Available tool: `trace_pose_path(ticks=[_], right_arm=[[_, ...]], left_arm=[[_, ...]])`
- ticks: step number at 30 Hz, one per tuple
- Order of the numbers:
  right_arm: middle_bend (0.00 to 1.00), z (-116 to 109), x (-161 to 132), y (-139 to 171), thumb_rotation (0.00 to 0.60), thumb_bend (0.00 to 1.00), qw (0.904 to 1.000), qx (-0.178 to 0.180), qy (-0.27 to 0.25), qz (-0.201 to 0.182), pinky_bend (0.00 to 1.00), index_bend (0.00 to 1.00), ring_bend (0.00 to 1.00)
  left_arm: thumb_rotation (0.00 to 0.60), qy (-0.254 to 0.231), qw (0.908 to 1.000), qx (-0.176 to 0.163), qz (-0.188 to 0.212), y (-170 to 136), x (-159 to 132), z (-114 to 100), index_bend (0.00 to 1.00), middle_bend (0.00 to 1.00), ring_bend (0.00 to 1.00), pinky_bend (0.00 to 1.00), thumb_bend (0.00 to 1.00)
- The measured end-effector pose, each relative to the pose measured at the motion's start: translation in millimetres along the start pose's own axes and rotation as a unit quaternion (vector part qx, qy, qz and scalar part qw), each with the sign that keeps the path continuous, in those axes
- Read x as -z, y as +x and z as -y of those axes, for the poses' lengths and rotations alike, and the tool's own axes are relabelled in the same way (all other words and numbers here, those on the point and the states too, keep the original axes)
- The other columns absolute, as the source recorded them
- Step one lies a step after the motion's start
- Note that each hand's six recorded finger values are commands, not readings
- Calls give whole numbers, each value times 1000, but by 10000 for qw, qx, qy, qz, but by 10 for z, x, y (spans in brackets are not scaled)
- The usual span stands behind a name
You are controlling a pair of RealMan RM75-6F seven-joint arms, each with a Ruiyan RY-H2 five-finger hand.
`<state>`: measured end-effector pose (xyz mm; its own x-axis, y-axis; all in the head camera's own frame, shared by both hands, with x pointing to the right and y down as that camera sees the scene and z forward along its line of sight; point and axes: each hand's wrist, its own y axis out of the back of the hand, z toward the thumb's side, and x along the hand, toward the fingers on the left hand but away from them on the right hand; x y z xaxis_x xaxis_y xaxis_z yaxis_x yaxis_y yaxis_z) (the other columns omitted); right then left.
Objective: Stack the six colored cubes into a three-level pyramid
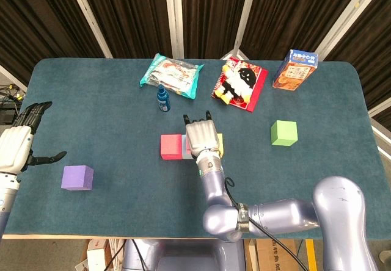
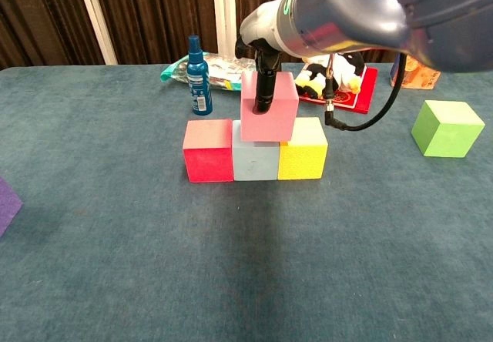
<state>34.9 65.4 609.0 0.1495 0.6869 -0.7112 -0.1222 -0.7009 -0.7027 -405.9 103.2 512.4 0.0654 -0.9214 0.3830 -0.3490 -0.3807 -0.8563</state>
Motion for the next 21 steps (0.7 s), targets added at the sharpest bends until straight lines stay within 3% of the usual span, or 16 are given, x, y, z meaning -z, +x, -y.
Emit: trace_pose_path(ticks=[21], right_arm=[[412,38,25,-36,600,322,10000,-13,22,-4,0,1,295]], left_arm=[[600,29,10000,29,2,-1,2,20,0,54,36,100,142]])
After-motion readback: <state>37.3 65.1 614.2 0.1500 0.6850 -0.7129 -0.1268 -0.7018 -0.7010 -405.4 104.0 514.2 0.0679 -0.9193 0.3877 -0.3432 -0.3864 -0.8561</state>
